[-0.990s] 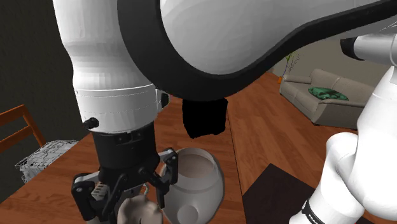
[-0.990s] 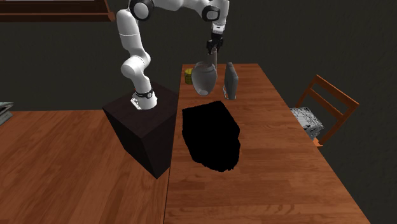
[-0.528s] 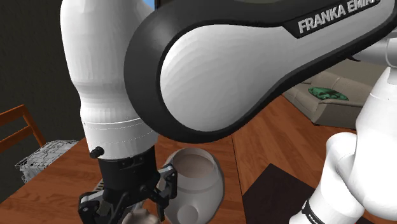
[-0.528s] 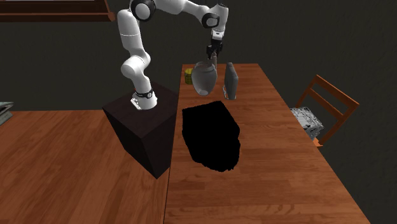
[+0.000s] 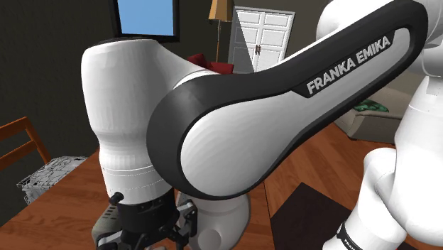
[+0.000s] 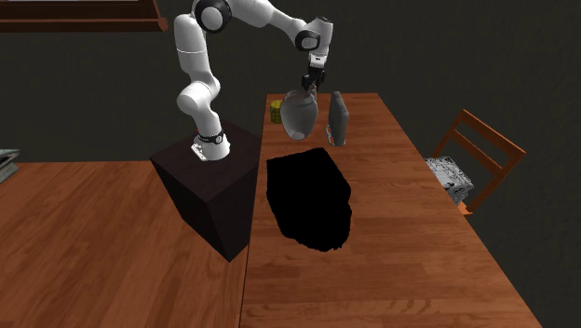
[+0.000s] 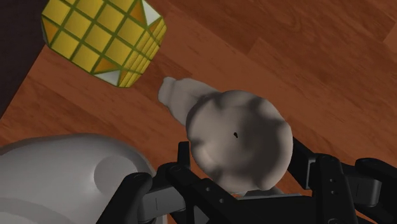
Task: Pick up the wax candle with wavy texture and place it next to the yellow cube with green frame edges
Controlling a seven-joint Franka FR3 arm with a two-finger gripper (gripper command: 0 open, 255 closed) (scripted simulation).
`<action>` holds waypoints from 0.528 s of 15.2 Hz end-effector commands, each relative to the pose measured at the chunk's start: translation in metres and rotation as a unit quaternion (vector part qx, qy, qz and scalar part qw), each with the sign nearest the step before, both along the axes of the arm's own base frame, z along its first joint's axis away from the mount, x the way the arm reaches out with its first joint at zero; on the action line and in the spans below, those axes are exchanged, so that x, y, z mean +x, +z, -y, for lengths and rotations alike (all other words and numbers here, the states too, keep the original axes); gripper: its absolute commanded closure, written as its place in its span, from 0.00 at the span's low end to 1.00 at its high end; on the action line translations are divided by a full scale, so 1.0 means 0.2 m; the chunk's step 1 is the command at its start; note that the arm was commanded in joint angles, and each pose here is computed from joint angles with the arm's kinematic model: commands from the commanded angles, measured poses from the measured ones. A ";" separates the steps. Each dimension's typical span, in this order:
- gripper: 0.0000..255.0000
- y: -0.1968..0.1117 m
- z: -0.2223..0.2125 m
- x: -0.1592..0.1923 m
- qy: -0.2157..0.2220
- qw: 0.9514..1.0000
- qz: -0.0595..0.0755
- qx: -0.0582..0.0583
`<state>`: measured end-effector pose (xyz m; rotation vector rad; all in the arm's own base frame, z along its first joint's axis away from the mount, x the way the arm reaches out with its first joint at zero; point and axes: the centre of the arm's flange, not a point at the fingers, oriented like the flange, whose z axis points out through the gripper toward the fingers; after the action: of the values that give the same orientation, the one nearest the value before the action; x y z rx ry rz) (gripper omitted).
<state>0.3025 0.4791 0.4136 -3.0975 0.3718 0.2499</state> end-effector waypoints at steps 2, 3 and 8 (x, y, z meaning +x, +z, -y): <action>1.00 -0.02 0.00 0.00 0.000 1.000 0.001 0.001; 1.00 -0.02 0.00 0.00 0.000 1.000 0.001 0.001; 0.00 -0.02 0.00 0.00 0.000 1.000 0.001 0.001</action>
<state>0.3028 0.4790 0.4103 -3.0963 0.3719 0.2485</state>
